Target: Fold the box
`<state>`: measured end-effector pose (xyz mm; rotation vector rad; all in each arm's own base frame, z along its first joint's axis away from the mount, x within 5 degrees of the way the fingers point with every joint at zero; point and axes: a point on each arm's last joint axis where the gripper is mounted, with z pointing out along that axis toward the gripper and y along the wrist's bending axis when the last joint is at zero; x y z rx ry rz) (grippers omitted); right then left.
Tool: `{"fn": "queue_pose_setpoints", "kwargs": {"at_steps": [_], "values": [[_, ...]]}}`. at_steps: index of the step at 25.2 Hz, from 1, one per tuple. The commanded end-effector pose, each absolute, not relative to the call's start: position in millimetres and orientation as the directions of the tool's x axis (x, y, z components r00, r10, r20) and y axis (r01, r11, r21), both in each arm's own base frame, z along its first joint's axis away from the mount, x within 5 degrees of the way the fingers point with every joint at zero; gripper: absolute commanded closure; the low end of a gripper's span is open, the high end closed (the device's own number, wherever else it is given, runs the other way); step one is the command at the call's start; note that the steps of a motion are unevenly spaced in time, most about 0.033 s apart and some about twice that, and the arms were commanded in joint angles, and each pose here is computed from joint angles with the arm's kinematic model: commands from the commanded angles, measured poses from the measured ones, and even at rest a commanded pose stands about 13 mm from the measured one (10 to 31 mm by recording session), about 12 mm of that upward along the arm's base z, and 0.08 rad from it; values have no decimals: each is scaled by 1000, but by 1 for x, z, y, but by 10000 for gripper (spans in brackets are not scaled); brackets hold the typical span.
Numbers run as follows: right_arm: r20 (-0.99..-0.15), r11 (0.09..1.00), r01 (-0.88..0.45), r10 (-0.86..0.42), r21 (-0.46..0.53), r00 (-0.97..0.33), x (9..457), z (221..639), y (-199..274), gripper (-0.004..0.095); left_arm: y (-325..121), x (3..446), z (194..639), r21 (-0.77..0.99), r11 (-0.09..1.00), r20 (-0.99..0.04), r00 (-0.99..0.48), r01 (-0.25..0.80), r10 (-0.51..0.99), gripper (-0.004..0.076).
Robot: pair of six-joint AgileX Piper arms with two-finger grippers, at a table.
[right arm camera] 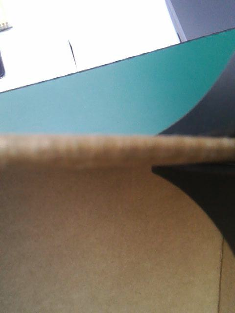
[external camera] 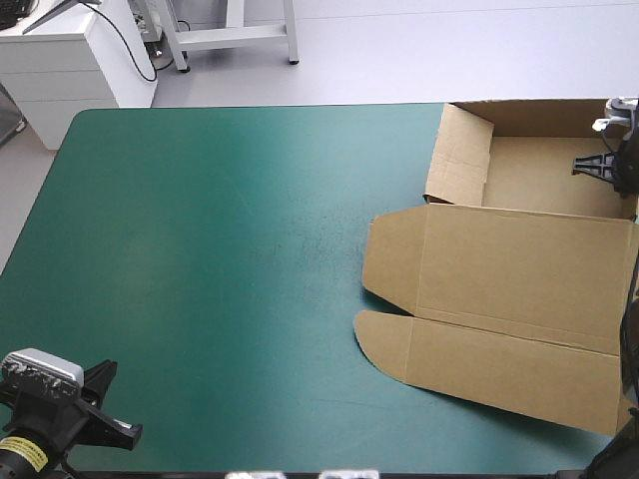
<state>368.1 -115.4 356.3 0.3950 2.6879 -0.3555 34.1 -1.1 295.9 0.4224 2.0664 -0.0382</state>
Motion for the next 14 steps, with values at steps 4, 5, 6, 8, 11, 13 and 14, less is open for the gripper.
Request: {"fn": "queue_pose_setpoints", "kwargs": {"at_steps": [4,5,6,8,11,13,14], "values": [[-473,894,399,267,-204,-840,375,346,-160,929,-4,39,312,149,939,-901,-347,311,259,731],[-463,893,402,275,-203,-843,378,338,-164,929,-4,39,312,149,939,-902,-346,311,258,731],[-453,893,402,279,-203,-847,381,333,-167,929,-4,39,312,149,939,-902,-346,311,258,731],[-421,893,403,293,-201,-858,385,319,-171,929,-4,39,312,149,939,-902,-346,311,258,731],[-385,896,394,297,-203,-874,392,303,-174,929,-4,39,312,149,939,-902,-346,311,258,731],[-356,899,387,300,-205,-885,396,290,-176,912,-4,39,312,149,939,-902,-346,311,258,731],[-351,901,381,295,-208,-889,396,290,-176,894,-4,39,312,149,939,-902,-346,311,258,731]]}}
